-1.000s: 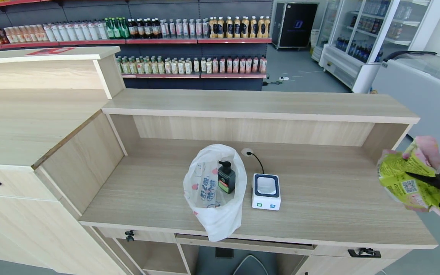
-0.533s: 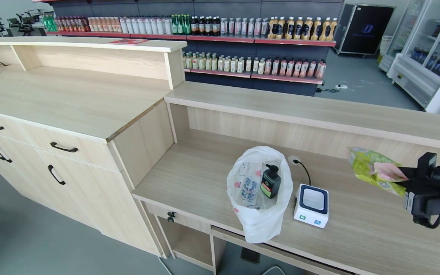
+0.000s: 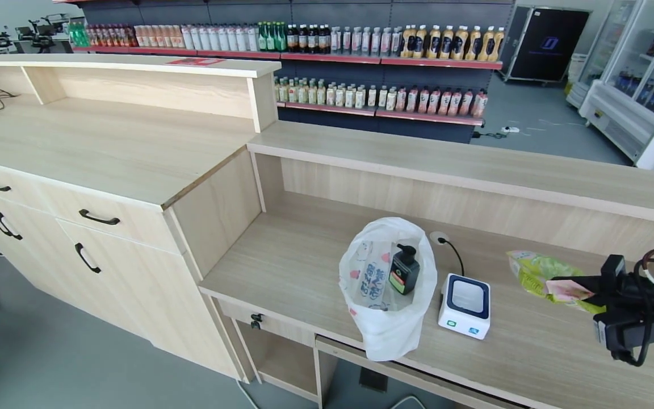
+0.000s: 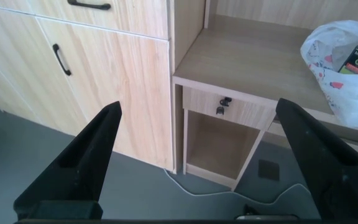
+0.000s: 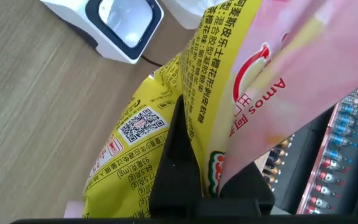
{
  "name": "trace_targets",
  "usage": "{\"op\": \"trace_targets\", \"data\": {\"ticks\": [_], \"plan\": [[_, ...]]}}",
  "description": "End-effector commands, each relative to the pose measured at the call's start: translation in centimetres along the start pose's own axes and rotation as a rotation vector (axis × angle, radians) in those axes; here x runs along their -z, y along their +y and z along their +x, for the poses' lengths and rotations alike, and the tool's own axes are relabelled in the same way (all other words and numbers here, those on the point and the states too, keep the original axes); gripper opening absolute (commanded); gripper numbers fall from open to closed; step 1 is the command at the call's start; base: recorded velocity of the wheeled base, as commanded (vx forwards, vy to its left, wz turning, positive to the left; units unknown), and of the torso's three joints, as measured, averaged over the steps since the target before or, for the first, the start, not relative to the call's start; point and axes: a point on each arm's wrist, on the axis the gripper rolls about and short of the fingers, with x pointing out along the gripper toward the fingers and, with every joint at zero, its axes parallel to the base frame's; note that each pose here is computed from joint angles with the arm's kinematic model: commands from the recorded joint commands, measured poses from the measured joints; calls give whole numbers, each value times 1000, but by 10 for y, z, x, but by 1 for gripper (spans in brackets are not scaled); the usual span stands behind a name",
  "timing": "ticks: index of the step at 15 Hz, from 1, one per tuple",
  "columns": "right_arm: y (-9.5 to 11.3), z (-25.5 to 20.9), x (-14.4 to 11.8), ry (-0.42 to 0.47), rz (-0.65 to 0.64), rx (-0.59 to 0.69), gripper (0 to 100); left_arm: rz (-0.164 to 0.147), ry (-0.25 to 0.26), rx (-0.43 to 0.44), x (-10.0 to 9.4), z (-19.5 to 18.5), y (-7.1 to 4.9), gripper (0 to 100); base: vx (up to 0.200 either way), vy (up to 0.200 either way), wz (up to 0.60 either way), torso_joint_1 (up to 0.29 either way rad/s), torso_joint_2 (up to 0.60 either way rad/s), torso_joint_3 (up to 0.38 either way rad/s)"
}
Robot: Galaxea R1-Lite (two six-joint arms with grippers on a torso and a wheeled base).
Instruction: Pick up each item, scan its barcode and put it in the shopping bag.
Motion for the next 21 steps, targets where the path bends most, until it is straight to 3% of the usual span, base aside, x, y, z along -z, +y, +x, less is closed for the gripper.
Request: {"op": "trace_targets", "data": {"ticks": [1,7,15,21], "plan": [[7,9,9,-8,-21,-10,0,0,-1,0,0,0,0,100,0,0,0,0,0,0],[17,16,6,-78,-31,-67,0,0,-1,0,0,0,0,100,0,0,0,0,0,0],[22,31,-3,-174,-136,-83,0,0,-1,0,0,0,0,100,0,0,0,0,0,0],[12,55,-9,-237,-189,-59,0,0,-1,0,0,0,0,100,0,0,0,0,0,0]]}}
